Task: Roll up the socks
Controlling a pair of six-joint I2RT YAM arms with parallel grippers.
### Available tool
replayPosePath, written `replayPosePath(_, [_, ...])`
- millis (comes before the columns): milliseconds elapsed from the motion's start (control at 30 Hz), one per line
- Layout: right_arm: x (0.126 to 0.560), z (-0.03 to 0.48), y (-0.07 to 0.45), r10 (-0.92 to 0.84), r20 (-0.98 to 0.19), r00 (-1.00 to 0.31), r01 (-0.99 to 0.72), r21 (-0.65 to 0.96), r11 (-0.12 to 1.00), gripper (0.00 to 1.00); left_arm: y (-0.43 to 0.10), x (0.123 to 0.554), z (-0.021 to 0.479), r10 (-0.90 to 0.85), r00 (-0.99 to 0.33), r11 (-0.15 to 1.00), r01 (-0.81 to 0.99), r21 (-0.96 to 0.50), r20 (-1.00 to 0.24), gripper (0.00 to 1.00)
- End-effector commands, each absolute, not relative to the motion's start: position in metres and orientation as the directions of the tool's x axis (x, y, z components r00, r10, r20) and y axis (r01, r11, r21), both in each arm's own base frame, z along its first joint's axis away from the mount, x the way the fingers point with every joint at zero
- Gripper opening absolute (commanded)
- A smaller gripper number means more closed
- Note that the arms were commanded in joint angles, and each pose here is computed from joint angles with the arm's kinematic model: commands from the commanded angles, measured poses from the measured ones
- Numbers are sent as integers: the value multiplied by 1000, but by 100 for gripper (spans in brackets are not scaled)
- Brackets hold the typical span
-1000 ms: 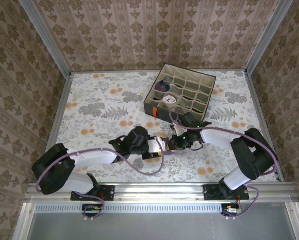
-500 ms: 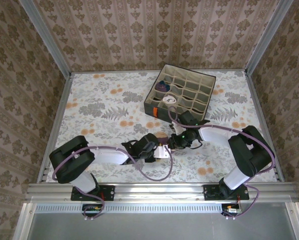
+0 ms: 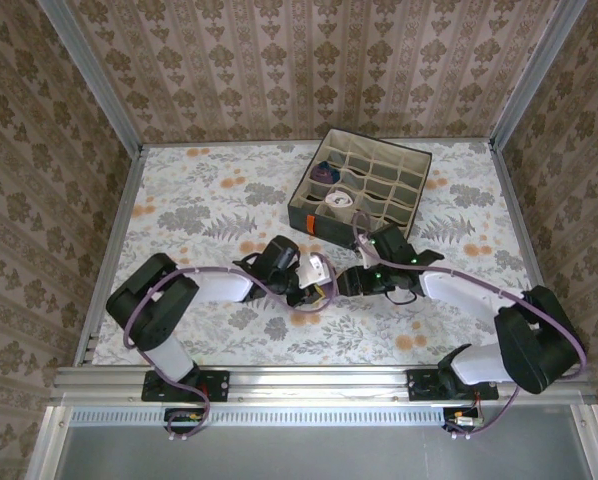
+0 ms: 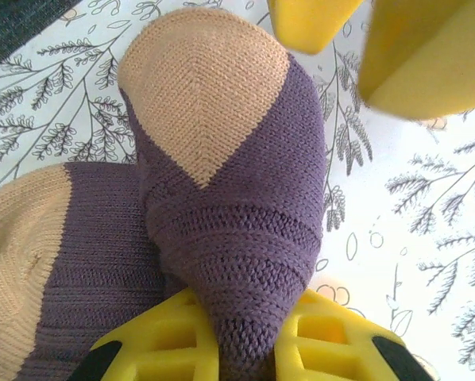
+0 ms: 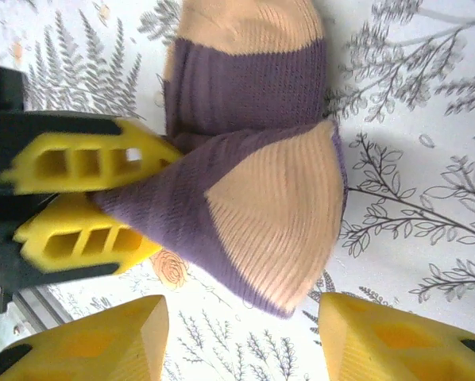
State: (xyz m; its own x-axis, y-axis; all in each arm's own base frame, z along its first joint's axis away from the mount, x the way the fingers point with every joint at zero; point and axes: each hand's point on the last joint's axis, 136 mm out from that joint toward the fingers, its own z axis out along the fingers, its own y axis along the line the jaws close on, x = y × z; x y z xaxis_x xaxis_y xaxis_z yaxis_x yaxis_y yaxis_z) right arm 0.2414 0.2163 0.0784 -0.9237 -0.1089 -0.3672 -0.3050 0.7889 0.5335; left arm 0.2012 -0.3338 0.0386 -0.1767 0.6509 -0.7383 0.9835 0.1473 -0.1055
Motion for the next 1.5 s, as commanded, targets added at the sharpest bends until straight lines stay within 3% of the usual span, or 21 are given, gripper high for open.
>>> replayPosePath(0, [253, 84, 212, -77, -433, -898, -314, 509, 802, 56, -314, 167, 5, 686, -410, 187, 898, -399, -601, 0])
replayPosePath(367, [275, 52, 230, -51, -327, -944, -231, 540, 809, 57, -322, 171, 5, 654, -470, 152, 849, -506, -592, 0])
replayPosePath(467, [277, 47, 240, -47, -291, -956, -214, 575, 789, 47, -322, 173, 4, 654, -471, 156, 850, -504, -592, 0])
replayPosePath(567, [274, 41, 239, -49, -265, -963, -197, 570, 798, 30, -321, 179, 6, 650, -446, 165, 873, -459, -615, 0])
replayPosePath(633, [272, 38, 236, -54, -245, -968, -185, 552, 813, 21, -320, 182, 10, 652, -401, 162, 903, -398, -644, 2])
replayPosePath(767, [265, 30, 225, -53, -202, -978, -151, 509, 848, 10, -322, 191, 26, 687, -228, 158, 974, -164, -690, 18])
replayPosePath(967, [259, 22, 212, -25, -177, -984, -105, 461, 881, 8, -322, 206, 74, 666, 39, 153, 970, 187, -745, 33])
replayPosePath(1133, [253, 19, 209, -27, -158, -987, -97, 450, 888, 8, -325, 197, 79, 744, 267, 48, 893, 447, -613, 39])
replayPosePath(1467, [248, 16, 212, -35, -130, -991, -92, 471, 877, 8, -346, 191, 50, 805, 308, -12, 863, 505, -508, 49])
